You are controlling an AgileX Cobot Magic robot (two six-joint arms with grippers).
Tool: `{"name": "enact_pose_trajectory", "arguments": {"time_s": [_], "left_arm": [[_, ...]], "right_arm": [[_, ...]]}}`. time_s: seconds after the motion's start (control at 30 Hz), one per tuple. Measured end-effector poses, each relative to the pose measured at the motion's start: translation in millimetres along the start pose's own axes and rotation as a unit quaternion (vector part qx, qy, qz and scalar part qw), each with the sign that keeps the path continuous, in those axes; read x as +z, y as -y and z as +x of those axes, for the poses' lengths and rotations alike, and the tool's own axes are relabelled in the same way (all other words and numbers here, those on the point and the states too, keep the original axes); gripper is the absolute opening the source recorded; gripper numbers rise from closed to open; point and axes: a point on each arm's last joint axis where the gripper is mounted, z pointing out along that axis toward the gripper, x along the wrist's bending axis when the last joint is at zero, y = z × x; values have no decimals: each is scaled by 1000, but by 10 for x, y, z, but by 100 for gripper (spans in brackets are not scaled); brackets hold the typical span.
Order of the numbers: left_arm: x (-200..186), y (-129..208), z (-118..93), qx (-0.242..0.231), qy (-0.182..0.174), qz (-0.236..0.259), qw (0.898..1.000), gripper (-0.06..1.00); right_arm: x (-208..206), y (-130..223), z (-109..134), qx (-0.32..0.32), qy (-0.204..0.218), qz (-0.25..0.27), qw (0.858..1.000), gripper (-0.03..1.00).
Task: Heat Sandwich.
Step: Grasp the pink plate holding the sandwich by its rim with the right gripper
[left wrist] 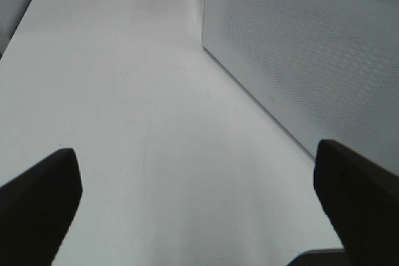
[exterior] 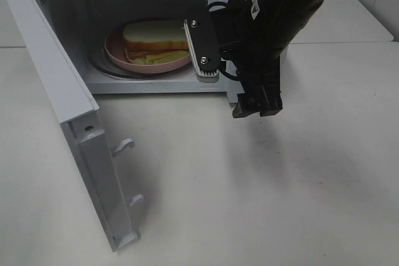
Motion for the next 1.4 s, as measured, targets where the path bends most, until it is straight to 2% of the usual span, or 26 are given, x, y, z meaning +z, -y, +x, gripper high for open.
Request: {"name": "enact_pose_trajectory", "arguments": {"time_s": [0.6, 1.4], "left_arm": [[0, 0, 0, 0, 0, 0, 1000, 95], [0, 0, 0, 0, 0, 0, 1000, 95]], "right_arm": [[430, -279, -368, -22, 57, -25, 998, 95], [1235, -513, -766, 2, 63, -25, 998, 91]]}}
